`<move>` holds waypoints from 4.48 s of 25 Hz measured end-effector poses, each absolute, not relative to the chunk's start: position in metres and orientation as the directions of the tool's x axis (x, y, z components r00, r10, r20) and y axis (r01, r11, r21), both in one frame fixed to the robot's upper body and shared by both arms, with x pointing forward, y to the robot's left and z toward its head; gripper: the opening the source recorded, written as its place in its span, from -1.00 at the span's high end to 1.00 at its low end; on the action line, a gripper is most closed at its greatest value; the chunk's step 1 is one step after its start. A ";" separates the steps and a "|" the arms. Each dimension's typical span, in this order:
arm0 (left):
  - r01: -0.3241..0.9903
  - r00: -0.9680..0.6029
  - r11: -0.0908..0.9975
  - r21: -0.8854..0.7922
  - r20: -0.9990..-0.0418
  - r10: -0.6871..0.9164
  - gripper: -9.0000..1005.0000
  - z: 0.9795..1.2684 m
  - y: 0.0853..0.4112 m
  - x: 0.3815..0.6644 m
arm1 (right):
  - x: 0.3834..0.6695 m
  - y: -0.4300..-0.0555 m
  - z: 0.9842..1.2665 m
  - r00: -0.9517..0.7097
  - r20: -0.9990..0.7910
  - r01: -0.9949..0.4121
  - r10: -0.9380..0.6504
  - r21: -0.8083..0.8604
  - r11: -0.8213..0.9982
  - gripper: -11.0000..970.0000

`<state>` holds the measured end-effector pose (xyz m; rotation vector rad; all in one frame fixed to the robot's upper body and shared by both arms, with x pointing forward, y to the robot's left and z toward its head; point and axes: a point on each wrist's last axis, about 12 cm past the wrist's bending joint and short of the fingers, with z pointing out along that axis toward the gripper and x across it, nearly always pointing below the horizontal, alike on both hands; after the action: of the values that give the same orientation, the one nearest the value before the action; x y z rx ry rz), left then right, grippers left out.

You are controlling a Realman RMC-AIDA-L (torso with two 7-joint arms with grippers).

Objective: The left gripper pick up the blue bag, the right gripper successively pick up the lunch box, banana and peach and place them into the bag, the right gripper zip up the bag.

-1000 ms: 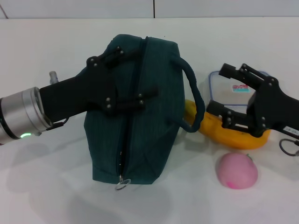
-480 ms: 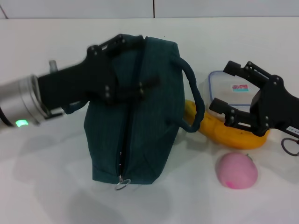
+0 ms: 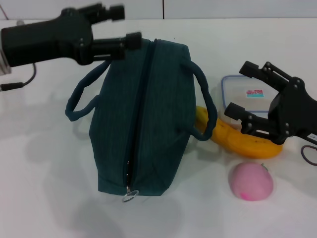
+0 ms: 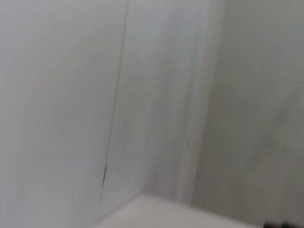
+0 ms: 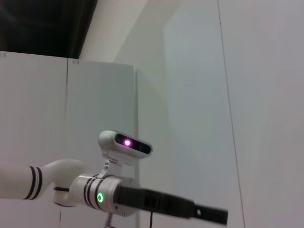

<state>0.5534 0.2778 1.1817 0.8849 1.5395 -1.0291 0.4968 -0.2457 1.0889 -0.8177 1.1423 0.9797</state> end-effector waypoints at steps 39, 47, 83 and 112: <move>0.860 -0.339 0.464 -0.214 -0.918 0.206 -0.09 1.150 0.272 0.562 | 0.499 -0.243 1.088 0.122 -0.975 -0.926 0.187 -0.044 0.375 -0.79; 0.874 -0.300 0.452 -0.178 -0.930 0.213 0.52 1.151 0.271 0.563 | 0.502 -0.245 1.084 0.112 -0.977 -0.907 0.179 -0.027 0.421 -0.79; 0.914 -0.204 0.392 -0.104 -0.954 0.220 0.88 1.144 0.255 0.570 | 0.494 -0.308 1.010 -0.339 -0.568 -0.183 0.750 0.822 0.540 -0.69; 0.925 -0.210 0.359 -0.121 -0.953 0.218 0.87 1.138 0.249 0.566 | 0.510 -0.275 1.016 -0.428 -0.475 -0.192 0.769 0.879 0.437 -0.60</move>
<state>0.5655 0.2489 1.1376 1.0325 1.6669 -0.9292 0.5104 -0.2752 1.0157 0.5073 1.6741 1.1836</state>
